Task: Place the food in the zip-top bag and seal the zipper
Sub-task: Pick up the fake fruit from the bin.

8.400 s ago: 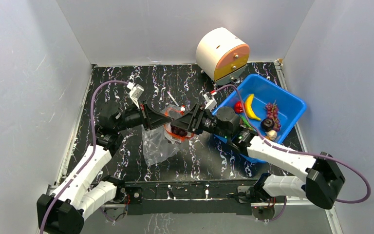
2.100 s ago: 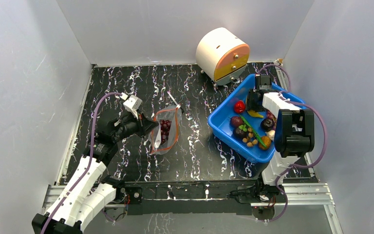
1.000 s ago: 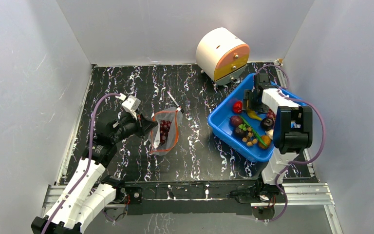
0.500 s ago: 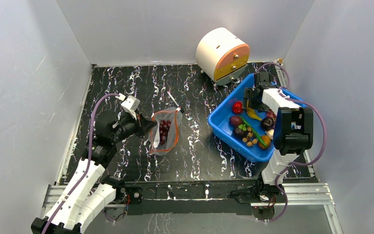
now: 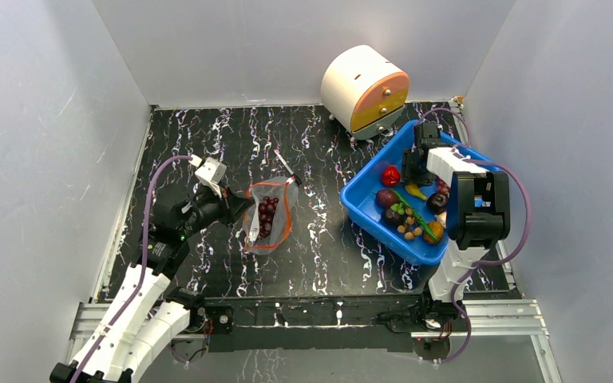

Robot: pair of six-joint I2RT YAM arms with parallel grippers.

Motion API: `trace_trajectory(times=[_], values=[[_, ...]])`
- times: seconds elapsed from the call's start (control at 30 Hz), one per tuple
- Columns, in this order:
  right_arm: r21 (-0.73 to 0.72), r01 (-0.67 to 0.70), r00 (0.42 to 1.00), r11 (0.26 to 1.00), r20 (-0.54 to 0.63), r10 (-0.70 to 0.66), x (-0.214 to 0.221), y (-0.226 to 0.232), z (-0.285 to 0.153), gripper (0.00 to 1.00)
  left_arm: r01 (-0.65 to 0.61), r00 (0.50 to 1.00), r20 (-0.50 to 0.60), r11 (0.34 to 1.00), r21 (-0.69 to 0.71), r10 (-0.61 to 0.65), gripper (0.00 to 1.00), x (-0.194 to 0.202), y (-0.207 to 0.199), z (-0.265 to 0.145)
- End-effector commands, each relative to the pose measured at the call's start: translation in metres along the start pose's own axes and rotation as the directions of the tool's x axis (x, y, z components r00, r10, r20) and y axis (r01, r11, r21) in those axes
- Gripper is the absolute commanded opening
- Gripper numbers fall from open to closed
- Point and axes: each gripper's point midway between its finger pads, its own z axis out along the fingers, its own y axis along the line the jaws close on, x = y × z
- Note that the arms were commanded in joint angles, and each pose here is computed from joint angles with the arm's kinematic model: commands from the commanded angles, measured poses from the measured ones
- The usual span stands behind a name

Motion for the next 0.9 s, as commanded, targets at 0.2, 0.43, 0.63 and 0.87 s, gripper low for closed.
trace_trajectory(times=[0.2, 0.43, 0.63, 0.87], values=[[-0.002, -0.002, 0.994, 1.0, 0.112, 0.002, -0.024, 0.006, -0.028, 0.25, -0.029, 0.999, 0.029, 1.0, 0.008, 0.029, 0.0, -0.006, -0.003, -0.002], [-0.036, -0.033, 0.984, 0.999, 0.174, 0.039, -0.033, 0.019, -0.064, 0.2, -0.025, 0.999, 0.024, 1.0, 0.008, 0.025, 0.0, -0.004, -0.002, 0.0], [-0.108, -0.043, 0.972, 0.993, 0.226, 0.066, -0.046, 0.037, -0.103, 0.18, -0.019, 1.0, 0.021, 1.0, 0.017, 0.018, 0.0, -0.003, -0.003, 0.001], [-0.171, -0.001, 0.943, 0.985, 0.328, 0.058, -0.063, 0.069, -0.164, 0.18, 0.005, 1.0, 0.014, 0.999, 0.038, -0.006, 0.0, -0.001, -0.005, 0.005]])
